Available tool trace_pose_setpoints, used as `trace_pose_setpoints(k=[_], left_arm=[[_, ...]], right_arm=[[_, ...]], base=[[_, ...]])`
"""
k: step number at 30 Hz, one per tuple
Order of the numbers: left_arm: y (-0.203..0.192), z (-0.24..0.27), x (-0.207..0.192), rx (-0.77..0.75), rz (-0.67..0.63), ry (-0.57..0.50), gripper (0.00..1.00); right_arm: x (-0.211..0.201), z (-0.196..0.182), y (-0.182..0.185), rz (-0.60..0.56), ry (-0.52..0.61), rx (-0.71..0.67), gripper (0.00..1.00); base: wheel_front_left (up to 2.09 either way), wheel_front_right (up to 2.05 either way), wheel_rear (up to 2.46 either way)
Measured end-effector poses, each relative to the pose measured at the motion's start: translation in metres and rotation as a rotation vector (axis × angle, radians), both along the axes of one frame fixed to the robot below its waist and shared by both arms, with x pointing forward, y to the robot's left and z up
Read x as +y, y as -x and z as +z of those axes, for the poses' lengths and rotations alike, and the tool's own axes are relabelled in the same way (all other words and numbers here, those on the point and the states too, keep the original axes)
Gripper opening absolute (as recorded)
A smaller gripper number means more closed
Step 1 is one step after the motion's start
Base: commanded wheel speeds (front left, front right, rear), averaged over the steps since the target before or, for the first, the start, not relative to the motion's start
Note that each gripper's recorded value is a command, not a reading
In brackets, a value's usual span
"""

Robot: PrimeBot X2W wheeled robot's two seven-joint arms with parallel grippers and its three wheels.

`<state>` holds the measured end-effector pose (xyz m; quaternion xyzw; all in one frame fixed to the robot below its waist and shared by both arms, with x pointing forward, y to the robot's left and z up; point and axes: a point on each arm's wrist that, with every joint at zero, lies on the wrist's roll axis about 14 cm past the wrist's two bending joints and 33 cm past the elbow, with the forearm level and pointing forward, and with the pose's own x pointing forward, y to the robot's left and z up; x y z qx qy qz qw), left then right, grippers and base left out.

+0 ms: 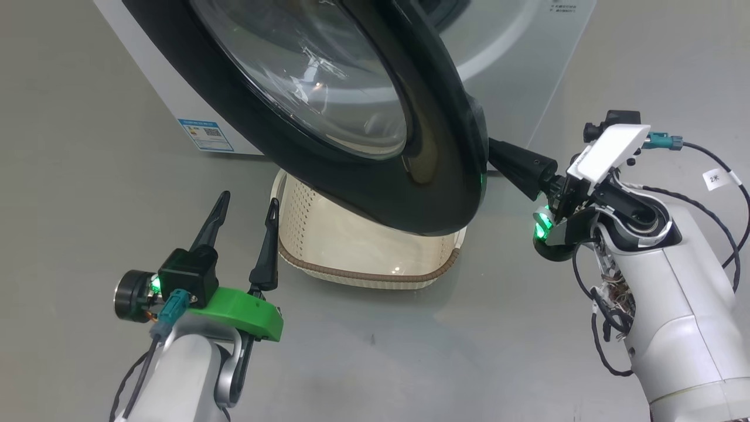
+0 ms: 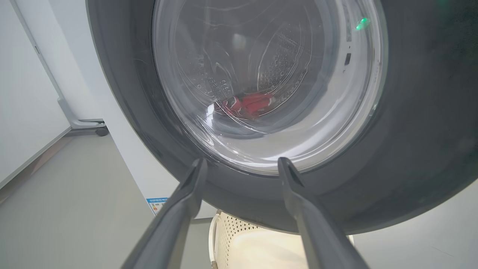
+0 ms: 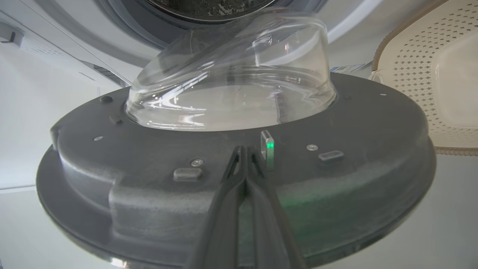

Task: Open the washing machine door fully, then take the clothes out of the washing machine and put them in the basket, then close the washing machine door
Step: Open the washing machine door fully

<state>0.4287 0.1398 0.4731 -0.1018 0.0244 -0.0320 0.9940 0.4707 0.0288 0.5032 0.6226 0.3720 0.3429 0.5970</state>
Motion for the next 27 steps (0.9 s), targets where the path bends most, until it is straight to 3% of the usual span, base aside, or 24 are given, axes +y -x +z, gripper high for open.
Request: trace_pose_setpoints(k=[27], left_arm=[[0.037,0.019,0.007,-0.037,0.023,0.011,1.0]], right_arm=[[0.047,0.022,0.083,0.192,-0.077,0.008,0.0]], base=[[0.0,0.0,0.0]])
